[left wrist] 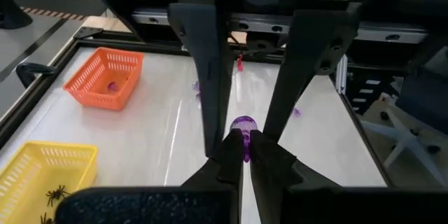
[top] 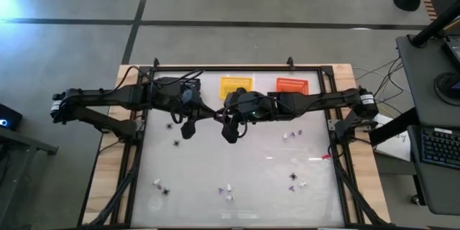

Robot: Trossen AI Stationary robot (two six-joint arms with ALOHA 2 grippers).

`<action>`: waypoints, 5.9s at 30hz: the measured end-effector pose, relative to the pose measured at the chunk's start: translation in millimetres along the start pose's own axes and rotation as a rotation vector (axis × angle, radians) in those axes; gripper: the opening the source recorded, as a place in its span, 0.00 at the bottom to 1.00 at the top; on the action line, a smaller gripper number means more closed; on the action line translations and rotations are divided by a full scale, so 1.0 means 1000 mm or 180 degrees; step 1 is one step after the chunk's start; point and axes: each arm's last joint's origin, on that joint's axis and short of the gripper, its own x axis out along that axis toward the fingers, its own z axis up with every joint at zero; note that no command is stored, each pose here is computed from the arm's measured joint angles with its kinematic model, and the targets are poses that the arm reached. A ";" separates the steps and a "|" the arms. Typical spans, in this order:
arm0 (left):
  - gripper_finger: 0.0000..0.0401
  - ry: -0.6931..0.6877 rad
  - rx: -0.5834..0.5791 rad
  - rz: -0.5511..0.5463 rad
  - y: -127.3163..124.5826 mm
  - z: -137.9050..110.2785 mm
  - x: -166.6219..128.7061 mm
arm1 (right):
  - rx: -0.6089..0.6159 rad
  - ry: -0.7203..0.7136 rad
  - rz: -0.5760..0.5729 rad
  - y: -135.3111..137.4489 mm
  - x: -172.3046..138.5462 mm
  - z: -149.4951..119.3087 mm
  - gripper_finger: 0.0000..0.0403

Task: Sort Halloween decoration
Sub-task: Put the purple witch hat toy into the orange basket, then put the white skeleton toy into the black basket

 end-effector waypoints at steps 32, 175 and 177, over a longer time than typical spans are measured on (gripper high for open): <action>0.17 0.0026 -0.0027 0.0035 0.002 -0.001 0.003 | 0.0174 0.0089 -0.0027 -0.001 -0.001 -0.003 0.07; 0.26 0.1967 -0.0370 0.2100 0.072 -0.036 -0.076 | 0.1173 0.2538 -0.1280 -0.226 -0.066 -0.060 0.30; 0.26 0.1967 -0.0370 0.2100 0.072 -0.036 -0.076 | 0.1164 0.2600 -0.1255 -0.215 -0.068 -0.060 0.31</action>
